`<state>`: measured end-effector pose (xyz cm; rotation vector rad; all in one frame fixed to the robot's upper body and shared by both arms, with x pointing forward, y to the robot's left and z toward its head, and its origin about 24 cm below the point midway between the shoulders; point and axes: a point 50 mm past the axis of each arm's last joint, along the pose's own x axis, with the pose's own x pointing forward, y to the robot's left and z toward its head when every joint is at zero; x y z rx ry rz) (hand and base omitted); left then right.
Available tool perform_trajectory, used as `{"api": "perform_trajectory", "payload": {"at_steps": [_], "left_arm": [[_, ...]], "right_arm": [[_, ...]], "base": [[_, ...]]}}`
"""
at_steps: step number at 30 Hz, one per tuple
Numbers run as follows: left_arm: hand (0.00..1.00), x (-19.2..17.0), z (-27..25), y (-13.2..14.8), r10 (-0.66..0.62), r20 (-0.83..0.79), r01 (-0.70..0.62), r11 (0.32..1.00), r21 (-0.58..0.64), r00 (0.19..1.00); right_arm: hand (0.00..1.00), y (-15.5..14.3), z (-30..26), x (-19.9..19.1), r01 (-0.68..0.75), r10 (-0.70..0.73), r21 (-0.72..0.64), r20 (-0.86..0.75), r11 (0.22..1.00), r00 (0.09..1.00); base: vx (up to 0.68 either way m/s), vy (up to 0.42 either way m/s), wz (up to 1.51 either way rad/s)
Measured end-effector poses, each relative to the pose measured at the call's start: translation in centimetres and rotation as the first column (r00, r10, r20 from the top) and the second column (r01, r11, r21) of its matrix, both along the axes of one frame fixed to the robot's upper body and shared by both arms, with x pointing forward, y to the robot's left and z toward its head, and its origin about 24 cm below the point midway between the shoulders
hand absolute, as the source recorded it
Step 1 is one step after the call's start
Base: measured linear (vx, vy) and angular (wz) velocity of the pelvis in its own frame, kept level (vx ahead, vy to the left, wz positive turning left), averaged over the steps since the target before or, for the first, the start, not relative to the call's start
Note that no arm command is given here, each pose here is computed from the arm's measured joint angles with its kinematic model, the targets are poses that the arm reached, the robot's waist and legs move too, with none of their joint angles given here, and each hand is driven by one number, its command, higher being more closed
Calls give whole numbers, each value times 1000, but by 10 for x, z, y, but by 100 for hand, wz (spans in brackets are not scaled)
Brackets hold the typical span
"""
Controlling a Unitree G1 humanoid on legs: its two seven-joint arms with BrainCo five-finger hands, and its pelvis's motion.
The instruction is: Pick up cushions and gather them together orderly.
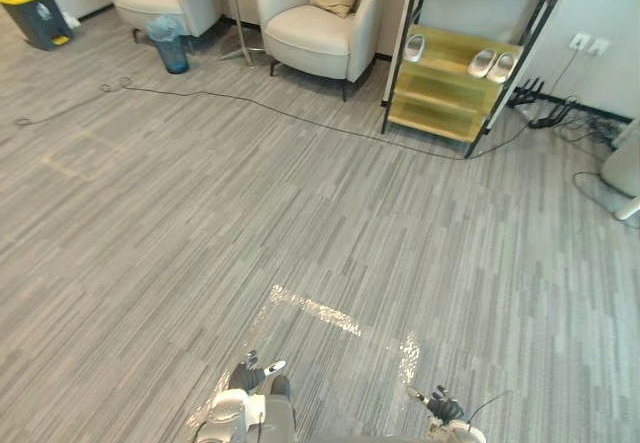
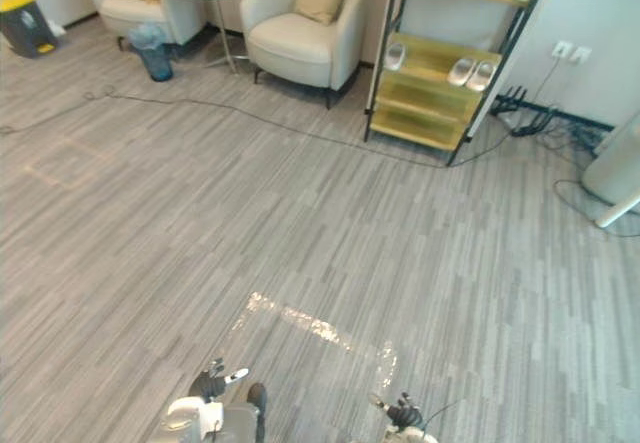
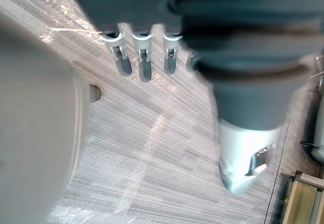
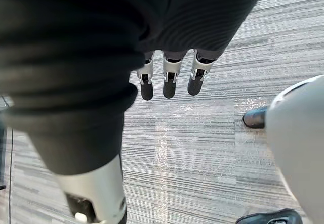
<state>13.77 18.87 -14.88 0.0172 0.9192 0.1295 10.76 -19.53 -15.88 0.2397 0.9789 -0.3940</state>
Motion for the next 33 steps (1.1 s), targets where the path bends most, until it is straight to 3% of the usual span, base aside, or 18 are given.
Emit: {"api": "perform_trajectory", "payload": {"at_steps": [8, 18, 33], "left_arm": [[0, -13, -5, 0, -75, -54, 76, 997, 29, 996], [0, -19, -9, -14, -69, -75, 68, 998, -13, 995], [0, -22, -9, -2, -15, -81, 15, 1000, 1, 997]], "right_arm": [[0, -1, 1, 3, -74, 74, -18, 0, 997, 997], [0, -18, -3, -19, 19, -22, -40, -55, 999, 998], [0, -18, -4, -26, 70, -72, -36, -68, 997, 995]], "base": [[261, 76, 4], [177, -78, 6], [-56, 45, -5]]}}
